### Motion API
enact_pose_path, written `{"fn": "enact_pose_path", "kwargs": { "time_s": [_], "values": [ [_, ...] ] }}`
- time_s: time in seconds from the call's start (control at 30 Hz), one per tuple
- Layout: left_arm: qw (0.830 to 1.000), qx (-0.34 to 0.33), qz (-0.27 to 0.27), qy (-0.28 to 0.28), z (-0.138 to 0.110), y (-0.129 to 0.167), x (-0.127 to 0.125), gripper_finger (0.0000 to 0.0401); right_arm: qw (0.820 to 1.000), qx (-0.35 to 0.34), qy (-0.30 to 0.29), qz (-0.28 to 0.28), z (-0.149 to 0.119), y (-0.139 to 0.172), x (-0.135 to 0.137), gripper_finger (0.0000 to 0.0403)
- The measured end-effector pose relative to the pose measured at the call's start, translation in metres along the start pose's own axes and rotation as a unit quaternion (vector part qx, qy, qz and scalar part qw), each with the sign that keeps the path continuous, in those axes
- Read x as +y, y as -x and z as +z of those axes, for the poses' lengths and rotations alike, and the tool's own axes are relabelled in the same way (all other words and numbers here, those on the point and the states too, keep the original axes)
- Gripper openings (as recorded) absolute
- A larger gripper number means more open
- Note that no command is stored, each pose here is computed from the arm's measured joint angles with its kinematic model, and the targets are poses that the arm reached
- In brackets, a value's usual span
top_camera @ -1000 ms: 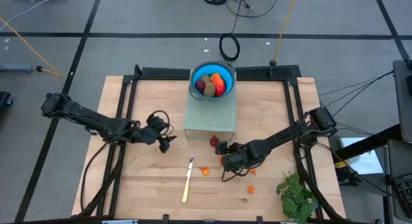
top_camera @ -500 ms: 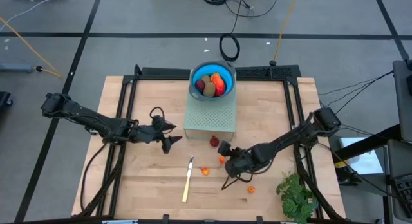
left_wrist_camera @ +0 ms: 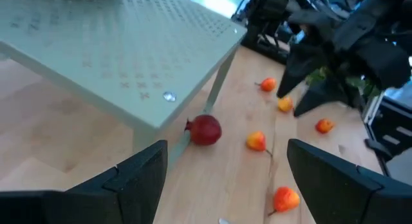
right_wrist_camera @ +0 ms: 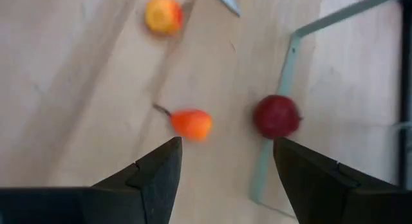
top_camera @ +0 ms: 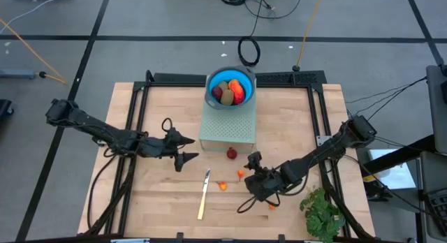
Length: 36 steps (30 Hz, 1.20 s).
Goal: Pick & Place Fruit
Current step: Put the pomegranate into the blue strainer bowl on the shelf
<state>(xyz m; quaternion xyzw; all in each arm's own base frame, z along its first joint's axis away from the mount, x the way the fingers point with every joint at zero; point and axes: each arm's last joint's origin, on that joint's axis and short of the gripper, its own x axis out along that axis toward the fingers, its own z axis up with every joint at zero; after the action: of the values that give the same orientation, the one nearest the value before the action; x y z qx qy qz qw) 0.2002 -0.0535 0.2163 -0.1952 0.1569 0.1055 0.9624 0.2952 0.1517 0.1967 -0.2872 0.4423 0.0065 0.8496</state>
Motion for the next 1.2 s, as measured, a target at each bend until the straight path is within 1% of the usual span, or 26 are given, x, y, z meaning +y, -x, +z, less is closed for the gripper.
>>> {"fn": "enact_pose_path", "kwargs": {
  "time_s": [0.1, 0.2, 0.27, 0.4, 0.53, 0.7, 0.77, 0.83, 0.93, 1.03, 1.1, 1.2],
  "values": [
    [1.000, -0.001, 0.001, -0.006, -0.001, 0.001, -0.002, 0.0319, 0.996, -0.035, -0.083, 0.024, 0.007, 0.002, 0.003, 0.0239],
    [1.000, -0.004, 0.004, -0.018, -0.002, 0.002, -0.003, 0.0319, 0.984, -0.075, -0.159, 0.030, 0.016, 0.004, 0.003, 0.0239],
    [1.000, -0.005, 0.005, -0.026, -0.002, 0.002, -0.004, 0.0319, 0.976, -0.095, -0.196, 0.032, 0.021, 0.005, 0.003, 0.0239],
    [0.999, -0.006, 0.009, -0.033, -0.002, 0.002, -0.003, 0.0319, 0.961, -0.096, -0.257, 0.038, 0.021, 0.005, 0.002, 0.0239],
    [0.999, -0.002, 0.011, -0.035, -0.003, 0.002, -0.003, 0.0319, 0.941, -0.094, -0.323, 0.045, 0.021, 0.005, 0.002, 0.0239],
    [0.999, 0.004, 0.013, -0.051, -0.005, 0.003, -0.003, 0.0319, 0.928, -0.093, -0.357, 0.054, 0.022, 0.007, 0.006, 0.0239],
    [0.998, 0.005, 0.010, -0.057, -0.005, 0.003, -0.004, 0.0319, 0.918, -0.092, -0.380, 0.063, 0.022, 0.009, 0.009, 0.0239],
    [0.998, 0.006, 0.005, -0.069, -0.006, 0.004, -0.006, 0.0319, 0.901, -0.085, -0.416, 0.085, 0.022, 0.010, 0.013, 0.0239],
    [0.997, 0.008, -0.001, -0.083, -0.008, 0.005, -0.008, 0.0319, 0.869, -0.072, -0.476, 0.118, 0.023, 0.014, 0.019, 0.0239],
    [0.996, 0.008, -0.003, -0.091, -0.009, 0.006, -0.009, 0.0319, 0.843, -0.063, -0.516, 0.140, 0.023, 0.019, 0.027, 0.0237],
    [0.995, 0.008, -0.004, -0.097, -0.009, 0.007, -0.010, 0.0319, 0.836, -0.062, -0.525, 0.143, 0.023, 0.022, 0.032, 0.0227],
    [0.995, 0.009, -0.006, -0.097, -0.009, 0.007, -0.011, 0.0319, 0.834, -0.066, -0.529, 0.140, 0.023, 0.026, 0.036, 0.0198]
  ]
}}
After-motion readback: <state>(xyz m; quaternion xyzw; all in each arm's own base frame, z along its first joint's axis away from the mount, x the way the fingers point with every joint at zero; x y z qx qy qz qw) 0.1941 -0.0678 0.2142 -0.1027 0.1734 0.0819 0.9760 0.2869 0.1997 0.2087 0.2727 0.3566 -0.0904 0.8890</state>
